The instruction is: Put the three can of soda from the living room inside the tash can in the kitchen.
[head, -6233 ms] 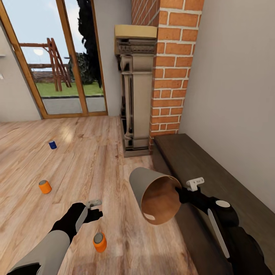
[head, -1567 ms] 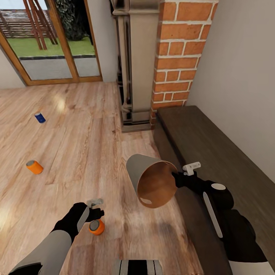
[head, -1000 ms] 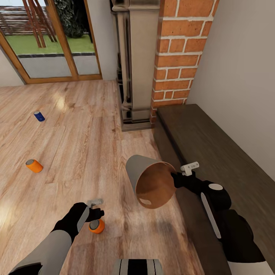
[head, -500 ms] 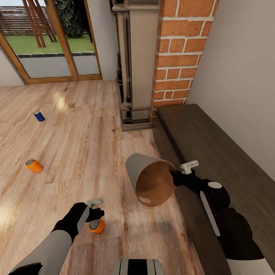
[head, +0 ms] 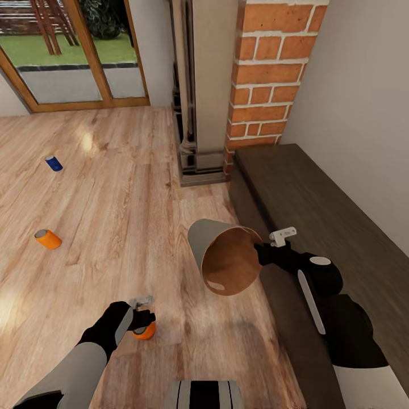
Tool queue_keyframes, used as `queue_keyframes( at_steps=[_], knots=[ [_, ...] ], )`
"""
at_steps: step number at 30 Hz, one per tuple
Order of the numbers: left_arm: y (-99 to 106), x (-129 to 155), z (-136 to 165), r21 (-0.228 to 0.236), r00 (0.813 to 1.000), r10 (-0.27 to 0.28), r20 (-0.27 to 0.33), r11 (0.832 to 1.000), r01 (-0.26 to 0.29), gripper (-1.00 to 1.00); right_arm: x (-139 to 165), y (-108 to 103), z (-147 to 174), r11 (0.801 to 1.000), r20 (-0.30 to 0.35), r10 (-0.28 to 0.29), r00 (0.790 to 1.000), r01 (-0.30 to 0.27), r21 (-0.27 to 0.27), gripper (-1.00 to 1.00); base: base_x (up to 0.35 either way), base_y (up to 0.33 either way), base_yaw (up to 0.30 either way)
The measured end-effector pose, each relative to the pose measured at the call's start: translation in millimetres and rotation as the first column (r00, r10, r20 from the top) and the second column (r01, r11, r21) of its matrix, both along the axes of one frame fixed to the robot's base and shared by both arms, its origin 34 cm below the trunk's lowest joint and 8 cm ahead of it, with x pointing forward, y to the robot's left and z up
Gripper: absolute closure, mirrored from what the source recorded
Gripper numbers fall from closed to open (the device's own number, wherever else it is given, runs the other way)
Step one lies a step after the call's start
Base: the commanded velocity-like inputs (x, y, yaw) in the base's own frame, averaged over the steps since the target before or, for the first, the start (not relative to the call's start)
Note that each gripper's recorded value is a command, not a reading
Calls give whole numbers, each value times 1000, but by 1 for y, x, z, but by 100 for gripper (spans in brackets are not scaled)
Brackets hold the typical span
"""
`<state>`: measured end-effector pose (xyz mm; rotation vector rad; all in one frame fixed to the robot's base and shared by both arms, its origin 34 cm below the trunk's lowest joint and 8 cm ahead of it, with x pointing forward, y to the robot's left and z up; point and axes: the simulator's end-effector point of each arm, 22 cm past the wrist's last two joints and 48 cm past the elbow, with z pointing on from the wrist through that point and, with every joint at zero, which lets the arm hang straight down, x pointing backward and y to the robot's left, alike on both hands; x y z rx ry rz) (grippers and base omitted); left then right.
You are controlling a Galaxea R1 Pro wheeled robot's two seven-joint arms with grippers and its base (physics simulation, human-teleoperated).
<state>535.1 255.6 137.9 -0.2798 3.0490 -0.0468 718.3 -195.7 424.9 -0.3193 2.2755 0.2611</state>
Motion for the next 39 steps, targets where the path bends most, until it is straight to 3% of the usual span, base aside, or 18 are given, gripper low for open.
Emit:
queue_keyframes(
  at_steps=[22, 23, 39],
  knots=[
    [-3, -6, -9, -4, 1000, -1, -18, 1000, 1, -100, 7, 1, -5, 1000, -4, 0, 1000, 0, 1, 100, 0, 0, 0],
    [-3, -7, -9, -4, 1000, -1, -18, 1000, 1, 100, 7, 1, -5, 1000, -5, 1, 1000, -1, 2, 100, 0, 0, 0],
    [-3, -4, -6, -4, 1000, 0, -10, 1000, 0, 100, 7, 4, 0, 1000, 4, 9, 1000, -9, -4, 100, 0, 0, 0]
  ],
)
